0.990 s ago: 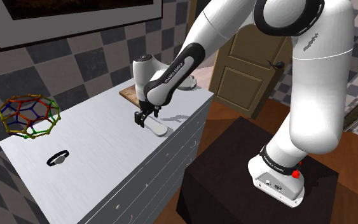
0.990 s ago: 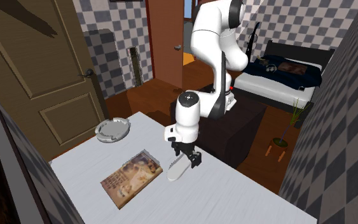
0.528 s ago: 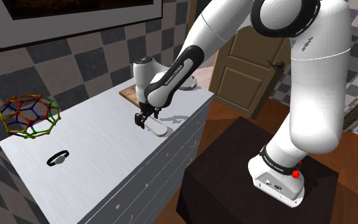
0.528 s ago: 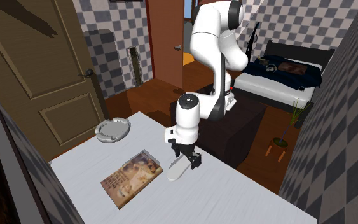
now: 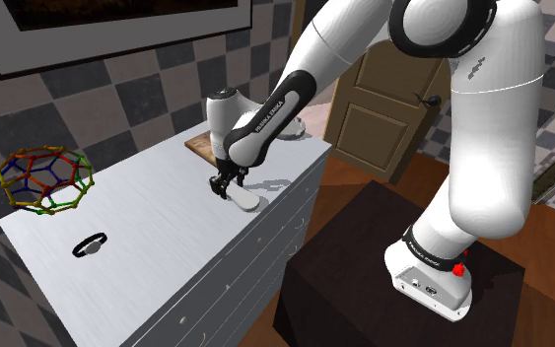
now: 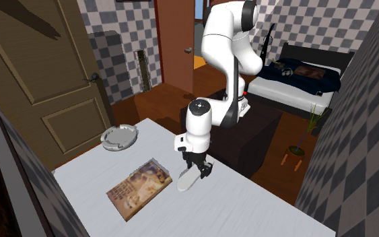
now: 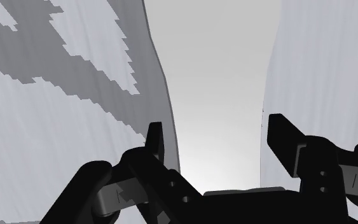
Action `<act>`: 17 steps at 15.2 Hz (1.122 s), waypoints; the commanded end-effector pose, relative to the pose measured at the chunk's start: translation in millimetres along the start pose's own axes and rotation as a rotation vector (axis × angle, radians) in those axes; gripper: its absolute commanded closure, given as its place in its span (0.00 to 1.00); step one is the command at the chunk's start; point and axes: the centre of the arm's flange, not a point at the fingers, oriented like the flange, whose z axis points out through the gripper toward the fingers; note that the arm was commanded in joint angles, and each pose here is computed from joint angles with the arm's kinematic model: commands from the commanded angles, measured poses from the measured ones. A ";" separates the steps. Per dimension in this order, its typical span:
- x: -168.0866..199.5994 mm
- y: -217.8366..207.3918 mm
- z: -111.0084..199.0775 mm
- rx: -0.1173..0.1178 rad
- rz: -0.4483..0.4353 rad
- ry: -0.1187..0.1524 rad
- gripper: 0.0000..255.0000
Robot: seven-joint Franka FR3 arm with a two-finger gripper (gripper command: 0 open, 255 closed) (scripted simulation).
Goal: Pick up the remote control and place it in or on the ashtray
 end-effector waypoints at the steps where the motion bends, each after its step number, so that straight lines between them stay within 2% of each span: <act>1: 0.1 0.0 -0.2 0.000 0.000 0.000 1.00; 3: 0.1 0.0 -0.1 0.000 0.000 0.000 1.00; 17: -0.7 1.4 -73.9 0.000 0.000 0.000 1.00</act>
